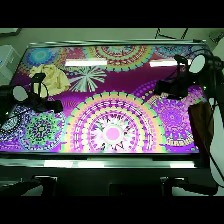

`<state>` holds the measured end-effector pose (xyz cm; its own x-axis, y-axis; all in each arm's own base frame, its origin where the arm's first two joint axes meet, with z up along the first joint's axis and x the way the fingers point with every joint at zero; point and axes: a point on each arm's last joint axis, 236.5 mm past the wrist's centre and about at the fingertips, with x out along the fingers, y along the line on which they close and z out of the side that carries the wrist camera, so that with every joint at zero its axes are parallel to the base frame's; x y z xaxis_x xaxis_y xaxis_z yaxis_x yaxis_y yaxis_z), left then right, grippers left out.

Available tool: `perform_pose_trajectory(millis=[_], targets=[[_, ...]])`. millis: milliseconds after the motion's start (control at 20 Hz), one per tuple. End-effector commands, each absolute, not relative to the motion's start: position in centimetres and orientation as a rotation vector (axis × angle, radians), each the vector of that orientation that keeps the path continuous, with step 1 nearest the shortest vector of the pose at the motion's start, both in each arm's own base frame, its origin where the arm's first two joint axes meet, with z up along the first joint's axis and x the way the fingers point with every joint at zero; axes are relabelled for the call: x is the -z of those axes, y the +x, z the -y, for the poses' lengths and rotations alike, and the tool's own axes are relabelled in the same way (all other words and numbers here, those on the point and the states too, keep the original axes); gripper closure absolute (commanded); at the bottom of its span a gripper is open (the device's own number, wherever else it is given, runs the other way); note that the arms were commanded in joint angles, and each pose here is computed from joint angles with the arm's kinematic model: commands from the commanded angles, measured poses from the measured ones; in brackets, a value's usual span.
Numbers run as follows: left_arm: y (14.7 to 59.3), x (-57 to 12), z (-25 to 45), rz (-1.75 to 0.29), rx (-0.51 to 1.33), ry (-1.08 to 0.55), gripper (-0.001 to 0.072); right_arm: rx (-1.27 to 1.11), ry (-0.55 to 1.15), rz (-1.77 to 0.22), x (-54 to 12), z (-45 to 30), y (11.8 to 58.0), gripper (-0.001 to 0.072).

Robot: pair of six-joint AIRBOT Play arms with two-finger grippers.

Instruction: Fold the clothes and pants, and hang the long-sleeved shirts on hangers.

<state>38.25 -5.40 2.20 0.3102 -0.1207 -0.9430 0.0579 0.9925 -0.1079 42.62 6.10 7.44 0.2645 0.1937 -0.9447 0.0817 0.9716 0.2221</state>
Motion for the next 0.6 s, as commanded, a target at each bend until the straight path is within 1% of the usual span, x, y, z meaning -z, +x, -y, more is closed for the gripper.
perform_pose_trajectory(millis=[0,100,200,250,300,400,450,550], targets=[[40.8,-3.1,5.6,-1.136,0.115,-0.072,0.0005,-0.076,0.145,-1.181,-8.1,-4.8,45.3,0.0028],[44.3,-4.2,5.7,-0.989,0.102,-0.095,0.0005,-0.061,0.067,-1.109,-8.7,-3.5,46.9,0.0029],[49.4,-6.2,5.2,-0.778,0.047,-0.207,0.0005,-0.055,0.062,-1.066,-9.2,-3.3,47.8,0.0029],[52.0,-7.1,3.6,-0.691,-0.009,-0.300,0.0006,-0.055,0.062,-1.058,-9.2,-3.3,48.0,0.0029],[54.0,-7.3,1.1,-0.662,-0.084,-0.408,0.0006,-0.055,0.062,-1.058,-9.2,-3.3,48.0,0.0029],[56.0,-5.9,-5.6,-0.698,-0.244,-0.583,0.0002,-0.055,0.060,-1.076,-8.8,-3.3,47.7,0.0029],[55.8,-4.7,-9.0,-0.750,-0.317,-0.691,0.0001,-0.059,0.054,-1.085,-8.7,-3.3,47.6,0.0029],[54.0,-1.7,-14.0,-0.841,-0.393,-0.921,0.0000,-0.061,0.050,-1.117,-8.3,-3.3,47.0,0.0029]])
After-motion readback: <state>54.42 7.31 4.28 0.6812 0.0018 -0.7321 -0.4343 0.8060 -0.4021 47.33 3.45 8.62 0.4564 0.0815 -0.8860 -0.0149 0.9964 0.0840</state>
